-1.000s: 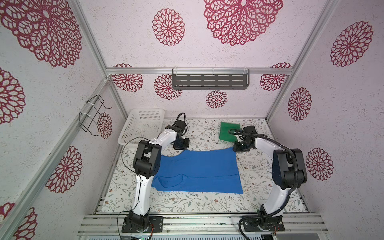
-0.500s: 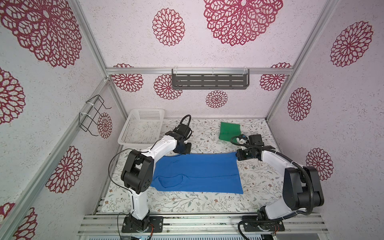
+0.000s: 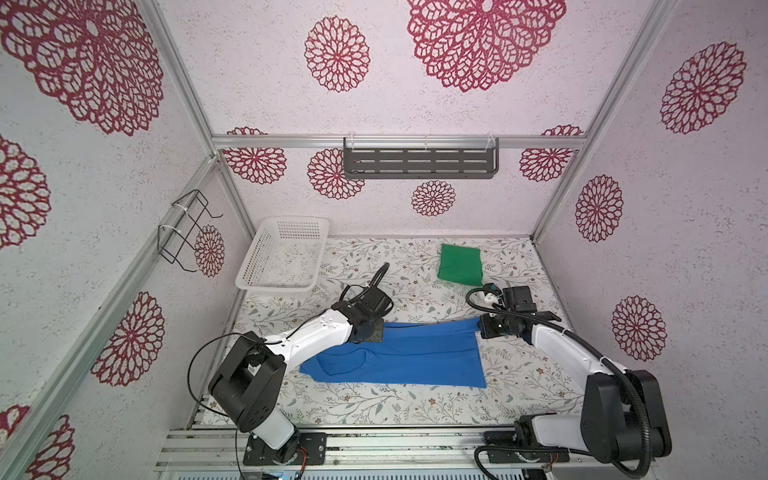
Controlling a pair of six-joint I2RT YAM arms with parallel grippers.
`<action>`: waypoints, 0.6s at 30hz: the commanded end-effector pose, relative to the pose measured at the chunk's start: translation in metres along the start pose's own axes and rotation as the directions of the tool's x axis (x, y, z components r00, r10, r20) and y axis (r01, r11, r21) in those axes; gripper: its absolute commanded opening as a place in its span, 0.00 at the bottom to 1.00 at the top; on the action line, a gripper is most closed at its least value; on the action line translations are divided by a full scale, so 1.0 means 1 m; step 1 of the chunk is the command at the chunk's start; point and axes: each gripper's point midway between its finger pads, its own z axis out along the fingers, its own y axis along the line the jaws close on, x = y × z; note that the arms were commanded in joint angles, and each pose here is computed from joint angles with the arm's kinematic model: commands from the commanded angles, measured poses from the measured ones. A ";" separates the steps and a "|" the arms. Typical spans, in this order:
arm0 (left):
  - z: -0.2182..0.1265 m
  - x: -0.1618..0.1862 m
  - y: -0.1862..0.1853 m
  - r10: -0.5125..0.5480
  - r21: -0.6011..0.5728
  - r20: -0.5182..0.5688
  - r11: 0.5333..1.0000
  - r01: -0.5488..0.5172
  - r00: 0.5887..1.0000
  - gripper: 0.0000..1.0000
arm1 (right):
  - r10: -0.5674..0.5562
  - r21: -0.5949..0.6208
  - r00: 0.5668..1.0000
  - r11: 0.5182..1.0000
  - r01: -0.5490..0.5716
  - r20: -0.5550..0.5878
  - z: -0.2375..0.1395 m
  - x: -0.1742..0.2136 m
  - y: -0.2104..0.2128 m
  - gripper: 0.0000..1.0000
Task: Fold and stack the tank tops
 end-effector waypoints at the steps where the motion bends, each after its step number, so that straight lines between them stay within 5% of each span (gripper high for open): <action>1: -0.002 0.014 0.006 -0.171 -0.069 0.094 0.982 0.178 0.981 0.00 | 0.014 0.044 0.999 0.999 -0.016 0.031 -0.010 0.003 -0.003 0.10; 4: -0.007 0.025 0.010 -0.243 -0.090 0.147 0.962 0.257 0.959 0.00 | 0.007 0.039 0.999 0.999 -0.009 0.040 -0.015 0.002 0.001 0.22; 9: -0.044 0.012 0.026 -0.291 -0.099 0.232 0.942 0.320 0.928 0.36 | 0.031 -0.008 0.991 1.000 -0.030 0.127 -0.035 -0.009 0.012 0.42; 12: -0.072 -0.004 0.036 -0.296 -0.075 0.269 0.942 0.326 0.917 0.47 | 0.064 -0.014 0.985 0.998 -0.062 0.159 -0.050 -0.018 0.015 0.44; 18: -0.071 -0.025 0.074 -0.378 -0.018 0.207 0.921 0.390 0.902 0.49 | 0.368 -0.044 0.925 0.930 -0.365 0.100 -0.055 -0.014 0.019 0.45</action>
